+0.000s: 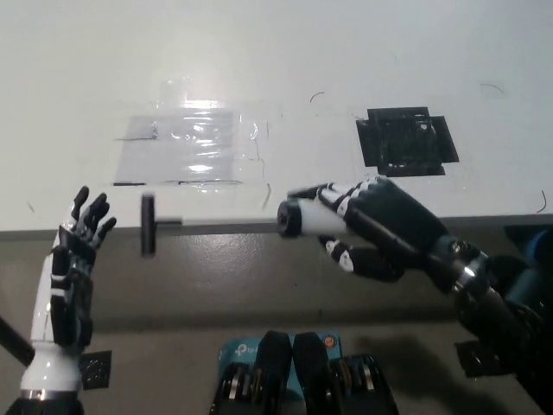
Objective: The robot uses right hand to pick up a small white air pumper and uses its left hand to compress it, and then puts it on the desk
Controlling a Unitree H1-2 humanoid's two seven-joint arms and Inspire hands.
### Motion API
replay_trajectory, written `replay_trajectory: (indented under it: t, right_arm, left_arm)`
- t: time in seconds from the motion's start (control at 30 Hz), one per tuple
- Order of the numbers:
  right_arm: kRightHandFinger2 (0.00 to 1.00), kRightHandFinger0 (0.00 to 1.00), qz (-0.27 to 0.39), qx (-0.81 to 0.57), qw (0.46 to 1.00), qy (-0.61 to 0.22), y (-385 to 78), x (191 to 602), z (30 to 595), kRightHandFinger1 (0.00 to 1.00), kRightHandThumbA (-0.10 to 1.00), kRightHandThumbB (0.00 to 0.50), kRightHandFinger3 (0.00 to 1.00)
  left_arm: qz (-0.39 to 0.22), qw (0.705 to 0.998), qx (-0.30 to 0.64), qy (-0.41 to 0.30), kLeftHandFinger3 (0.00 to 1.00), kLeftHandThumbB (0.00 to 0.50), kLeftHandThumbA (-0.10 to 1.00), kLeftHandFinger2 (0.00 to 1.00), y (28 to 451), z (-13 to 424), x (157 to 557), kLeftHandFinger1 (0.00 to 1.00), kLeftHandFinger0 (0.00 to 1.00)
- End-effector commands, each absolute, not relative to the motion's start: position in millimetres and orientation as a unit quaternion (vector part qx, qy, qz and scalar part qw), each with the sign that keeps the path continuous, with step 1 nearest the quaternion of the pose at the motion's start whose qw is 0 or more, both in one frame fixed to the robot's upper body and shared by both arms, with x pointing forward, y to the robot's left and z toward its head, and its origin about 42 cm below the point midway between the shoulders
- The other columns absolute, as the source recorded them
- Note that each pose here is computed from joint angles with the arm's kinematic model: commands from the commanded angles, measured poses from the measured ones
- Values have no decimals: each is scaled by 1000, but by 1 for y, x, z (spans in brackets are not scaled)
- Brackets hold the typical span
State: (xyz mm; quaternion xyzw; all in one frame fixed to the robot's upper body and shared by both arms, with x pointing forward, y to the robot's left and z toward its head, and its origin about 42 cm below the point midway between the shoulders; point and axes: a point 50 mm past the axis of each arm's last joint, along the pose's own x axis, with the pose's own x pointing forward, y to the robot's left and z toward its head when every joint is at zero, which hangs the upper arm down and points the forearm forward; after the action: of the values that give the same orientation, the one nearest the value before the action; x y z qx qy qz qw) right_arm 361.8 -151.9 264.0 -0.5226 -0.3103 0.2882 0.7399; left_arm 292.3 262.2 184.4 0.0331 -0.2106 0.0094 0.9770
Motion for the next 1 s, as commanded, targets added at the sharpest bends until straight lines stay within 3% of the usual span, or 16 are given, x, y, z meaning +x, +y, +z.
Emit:
replay_trajectory:
  t: [0.0,0.27,0.53,0.73,0.9,0.97]
  right_arm:
    - [808,0,292,-532,737,-297,-160,352,285,466,-100,193,775]
    - [840,26,306,-529,740,-280,-156,344,287,524,-100,182,853]
    - [838,39,311,-526,742,-277,-155,344,279,543,-100,184,893]
    - [832,42,312,-522,743,-281,-154,347,279,543,-100,175,901]
    - [832,40,312,-521,741,-285,-153,349,279,540,-100,169,910]
    - [840,53,314,-521,741,-285,-152,348,277,562,-100,172,936]
  left_arm:
    - [27,967,70,-243,1000,139,1000,1000,263,209,297,1000,1000]
    - [7,964,59,-261,1000,211,1000,1000,244,217,307,1000,1000]
    - [-23,958,56,-282,1000,189,1000,1000,226,221,295,1000,1000]
    - [-47,955,48,-289,1000,242,1000,1000,211,226,282,1000,1000]
    - [-57,952,57,-296,1000,244,1000,1000,205,229,278,1000,1000]
    - [-60,954,53,-288,1000,267,1000,1000,201,228,278,1000,1000]
